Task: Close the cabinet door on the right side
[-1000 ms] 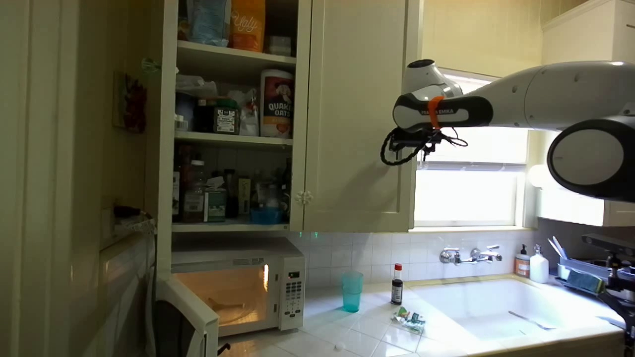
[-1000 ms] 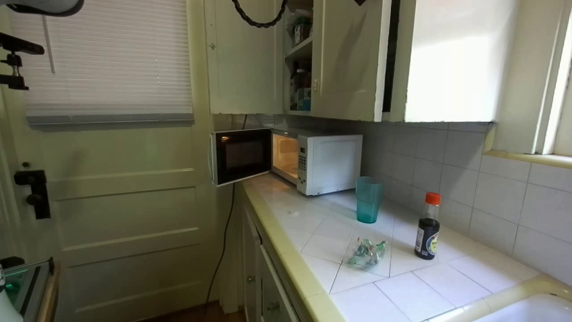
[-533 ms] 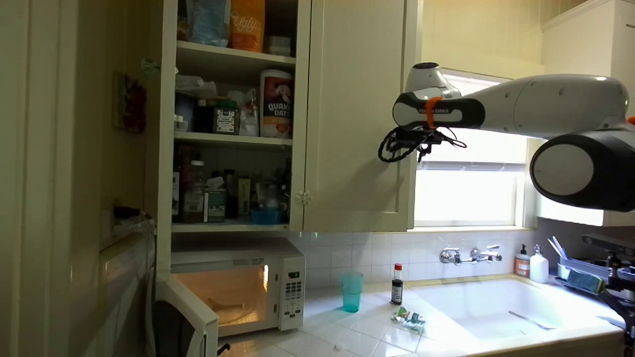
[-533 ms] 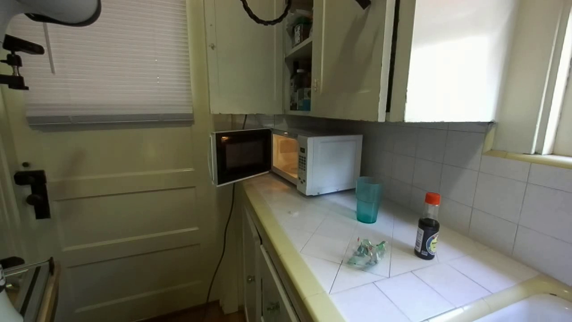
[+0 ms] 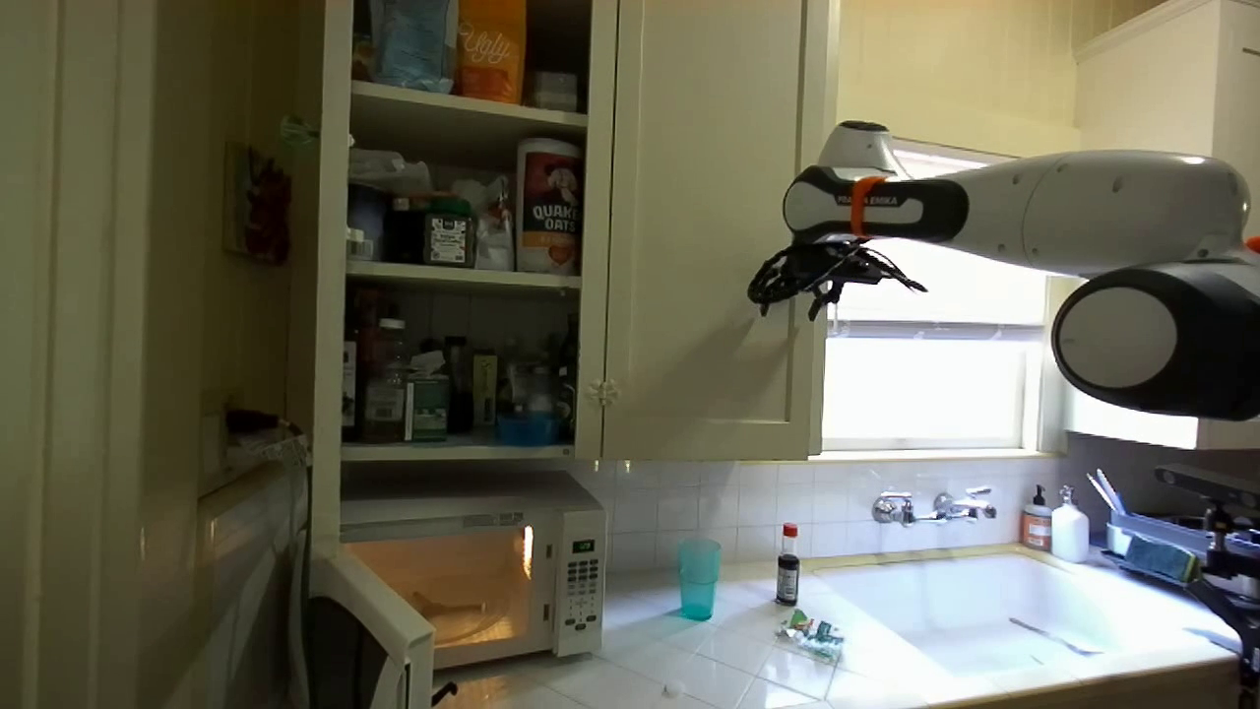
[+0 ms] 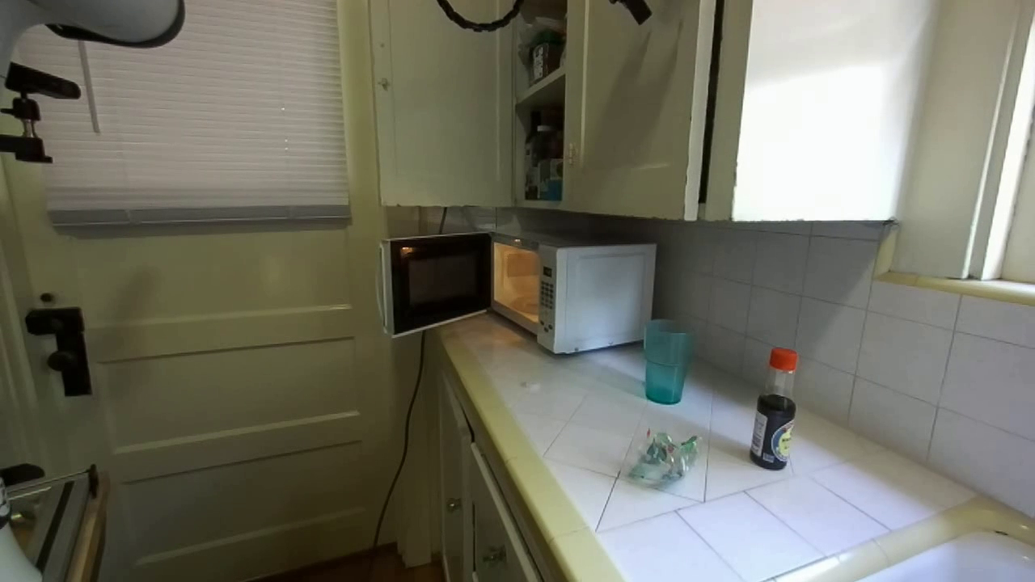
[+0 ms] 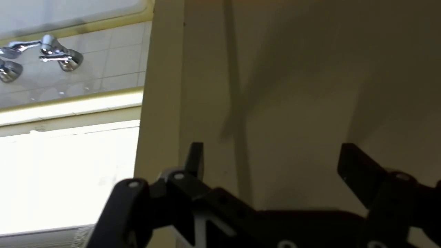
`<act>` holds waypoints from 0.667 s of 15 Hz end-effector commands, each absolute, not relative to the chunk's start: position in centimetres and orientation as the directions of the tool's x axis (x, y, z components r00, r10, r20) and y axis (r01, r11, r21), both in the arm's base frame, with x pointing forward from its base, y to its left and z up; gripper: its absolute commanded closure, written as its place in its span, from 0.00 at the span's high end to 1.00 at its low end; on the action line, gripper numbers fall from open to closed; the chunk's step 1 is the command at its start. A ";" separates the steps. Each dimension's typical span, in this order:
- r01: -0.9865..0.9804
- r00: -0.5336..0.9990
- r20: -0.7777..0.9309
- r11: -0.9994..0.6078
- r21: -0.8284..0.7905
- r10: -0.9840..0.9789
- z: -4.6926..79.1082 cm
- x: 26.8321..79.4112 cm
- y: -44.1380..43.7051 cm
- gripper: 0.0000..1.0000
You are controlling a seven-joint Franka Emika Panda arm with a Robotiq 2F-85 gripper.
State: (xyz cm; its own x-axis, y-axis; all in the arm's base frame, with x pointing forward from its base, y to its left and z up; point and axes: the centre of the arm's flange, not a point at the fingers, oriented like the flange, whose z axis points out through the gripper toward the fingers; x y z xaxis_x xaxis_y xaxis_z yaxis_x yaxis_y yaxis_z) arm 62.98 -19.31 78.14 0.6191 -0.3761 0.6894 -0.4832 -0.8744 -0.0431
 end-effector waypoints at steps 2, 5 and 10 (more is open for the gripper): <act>-0.340 0.660 0.692 -0.938 -0.071 -0.292 80.8 64.7 -23.6 1.00; -0.339 0.663 0.687 -0.937 -0.080 -0.299 81.3 65.7 -26.5 1.00; -0.340 0.714 0.632 -0.938 -0.061 -0.300 78.6 69.6 -29.4 1.00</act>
State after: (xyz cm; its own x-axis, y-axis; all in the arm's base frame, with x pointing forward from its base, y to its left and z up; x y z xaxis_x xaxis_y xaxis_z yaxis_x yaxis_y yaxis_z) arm 63.59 -26.46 76.65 0.6790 -0.3061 0.6673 -0.3607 -0.9308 -0.0599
